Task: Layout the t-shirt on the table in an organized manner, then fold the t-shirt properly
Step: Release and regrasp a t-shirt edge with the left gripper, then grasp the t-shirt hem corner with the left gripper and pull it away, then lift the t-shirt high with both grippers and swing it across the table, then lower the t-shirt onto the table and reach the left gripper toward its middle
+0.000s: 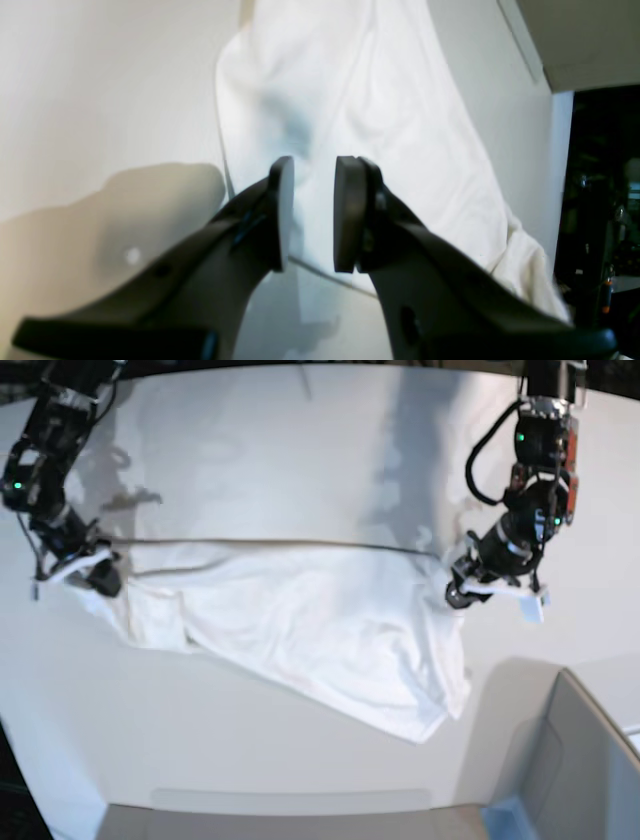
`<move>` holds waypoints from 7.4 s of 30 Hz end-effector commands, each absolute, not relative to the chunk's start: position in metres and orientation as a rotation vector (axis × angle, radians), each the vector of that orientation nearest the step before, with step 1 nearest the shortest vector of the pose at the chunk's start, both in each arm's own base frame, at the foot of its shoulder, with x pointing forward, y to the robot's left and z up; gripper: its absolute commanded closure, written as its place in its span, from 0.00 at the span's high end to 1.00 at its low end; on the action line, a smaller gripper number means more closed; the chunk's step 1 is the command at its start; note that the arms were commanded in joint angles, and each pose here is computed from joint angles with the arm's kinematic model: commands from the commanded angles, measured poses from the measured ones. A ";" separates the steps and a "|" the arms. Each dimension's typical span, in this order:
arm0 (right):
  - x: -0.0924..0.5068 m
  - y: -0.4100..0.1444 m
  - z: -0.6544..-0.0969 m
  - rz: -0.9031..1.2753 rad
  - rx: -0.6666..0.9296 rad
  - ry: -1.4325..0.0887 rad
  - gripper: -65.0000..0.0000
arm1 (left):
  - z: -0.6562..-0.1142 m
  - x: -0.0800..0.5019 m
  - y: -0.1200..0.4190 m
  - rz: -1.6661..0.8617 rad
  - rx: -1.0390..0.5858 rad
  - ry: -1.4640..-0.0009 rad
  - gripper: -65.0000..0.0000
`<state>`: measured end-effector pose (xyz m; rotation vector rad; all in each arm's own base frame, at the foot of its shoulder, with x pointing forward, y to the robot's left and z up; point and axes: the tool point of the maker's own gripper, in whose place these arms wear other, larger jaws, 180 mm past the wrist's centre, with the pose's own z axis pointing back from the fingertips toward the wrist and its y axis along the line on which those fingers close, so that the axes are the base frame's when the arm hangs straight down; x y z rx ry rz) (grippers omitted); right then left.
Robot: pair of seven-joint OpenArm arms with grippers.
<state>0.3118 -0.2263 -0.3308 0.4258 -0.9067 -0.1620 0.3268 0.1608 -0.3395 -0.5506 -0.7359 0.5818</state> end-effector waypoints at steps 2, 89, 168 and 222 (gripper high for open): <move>0.309 -0.213 -0.320 -0.107 0.446 -0.941 0.00 | -0.326 0.330 0.162 0.569 -0.561 -0.776 0.24; 0.209 -0.221 -0.308 -0.071 0.308 -0.889 0.00 | -0.371 0.463 0.233 0.559 -0.067 -0.626 0.53; 0.349 -0.218 -0.022 0.292 0.259 -1.797 0.00 | -0.102 0.308 0.358 0.702 -0.434 -1.584 0.03; 0.293 -0.208 -0.021 0.285 0.648 -1.858 0.00 | -0.207 0.294 0.148 0.282 -0.962 -0.883 0.21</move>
